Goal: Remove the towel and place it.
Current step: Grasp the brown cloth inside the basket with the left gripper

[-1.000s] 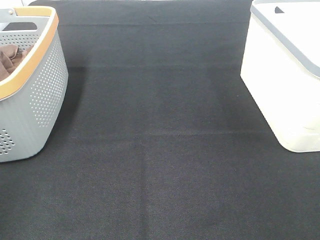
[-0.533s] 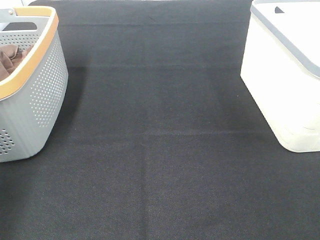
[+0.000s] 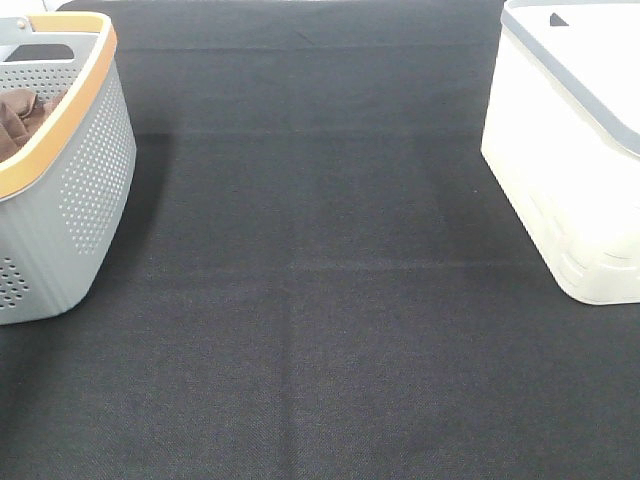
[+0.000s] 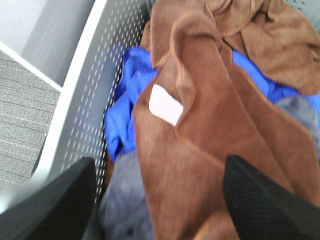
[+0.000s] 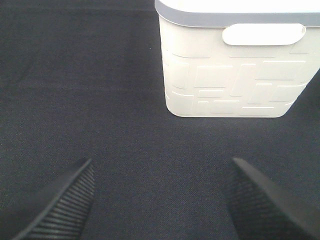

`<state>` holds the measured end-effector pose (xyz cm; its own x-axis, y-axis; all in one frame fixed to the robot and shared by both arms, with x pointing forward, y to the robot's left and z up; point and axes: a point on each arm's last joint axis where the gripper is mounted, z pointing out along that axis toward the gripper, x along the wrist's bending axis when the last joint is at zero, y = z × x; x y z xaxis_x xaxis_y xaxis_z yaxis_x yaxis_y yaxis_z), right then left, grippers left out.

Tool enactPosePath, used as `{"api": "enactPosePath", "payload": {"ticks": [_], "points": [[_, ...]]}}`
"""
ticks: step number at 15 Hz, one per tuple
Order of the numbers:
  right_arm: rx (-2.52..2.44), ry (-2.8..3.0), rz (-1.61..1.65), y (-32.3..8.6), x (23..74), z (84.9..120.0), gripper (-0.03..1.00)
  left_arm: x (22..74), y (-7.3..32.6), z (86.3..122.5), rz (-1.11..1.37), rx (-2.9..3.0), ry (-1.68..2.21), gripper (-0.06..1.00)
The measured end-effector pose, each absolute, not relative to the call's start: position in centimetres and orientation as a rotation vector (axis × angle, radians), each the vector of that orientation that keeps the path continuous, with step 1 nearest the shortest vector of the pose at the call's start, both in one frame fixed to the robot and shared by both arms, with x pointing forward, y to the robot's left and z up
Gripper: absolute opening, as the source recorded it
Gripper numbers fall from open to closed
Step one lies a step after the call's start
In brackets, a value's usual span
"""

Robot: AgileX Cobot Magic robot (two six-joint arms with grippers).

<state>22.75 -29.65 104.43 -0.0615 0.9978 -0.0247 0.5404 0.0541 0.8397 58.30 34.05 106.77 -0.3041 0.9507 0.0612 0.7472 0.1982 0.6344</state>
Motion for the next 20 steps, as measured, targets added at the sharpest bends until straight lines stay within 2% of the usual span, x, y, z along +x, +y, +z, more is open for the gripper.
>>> {"api": "enactPosePath", "payload": {"ticks": [5, 11, 12, 14, 15, 16, 17, 18, 20], "points": [[1.559, 1.679, 0.890, -29.7, 22.8, 104.4, 0.70, 63.7, 34.5, 105.9, 0.820, 1.604, 2.152, 0.69], [1.559, 1.679, 0.890, -29.7, 22.8, 104.4, 0.70, 67.8, 34.8, 101.4, 0.758, 1.704, 2.221, 0.68], [1.559, 1.679, 0.890, -29.7, 22.8, 104.4, 0.70, 68.3, 34.9, 100.7, 0.751, 1.714, 2.227, 0.65], [1.559, 1.679, 0.890, -29.7, 22.8, 104.4, 0.70, 69.0, 34.9, 99.3, 0.734, 1.740, 2.237, 0.40], [1.559, 1.679, 0.890, -29.7, 22.8, 104.4, 0.70, 69.0, 34.9, 99.3, 0.734, 1.740, 2.237, 0.40], [1.559, 1.679, 0.890, -29.7, 22.8, 104.4, 0.70, 69.0, 34.9, 98.8, 0.724, 1.797, 2.227, 0.24], [1.559, 1.679, 0.890, -29.7, 22.8, 104.4, 0.70, 68.9, 34.9, 98.7, 0.714, 1.840, 2.215, 0.04], [1.559, 1.679, 0.890, -29.7, 22.8, 104.4, 0.70, 68.8, 34.8, 98.8, 0.710, 1.864, 2.198, 0.00], [1.559, 1.679, 0.890, -29.7, 22.8, 104.4, 0.70, 68.4, 34.8, 100.0, 0.717, 1.862, 2.189, 0.00]]}}
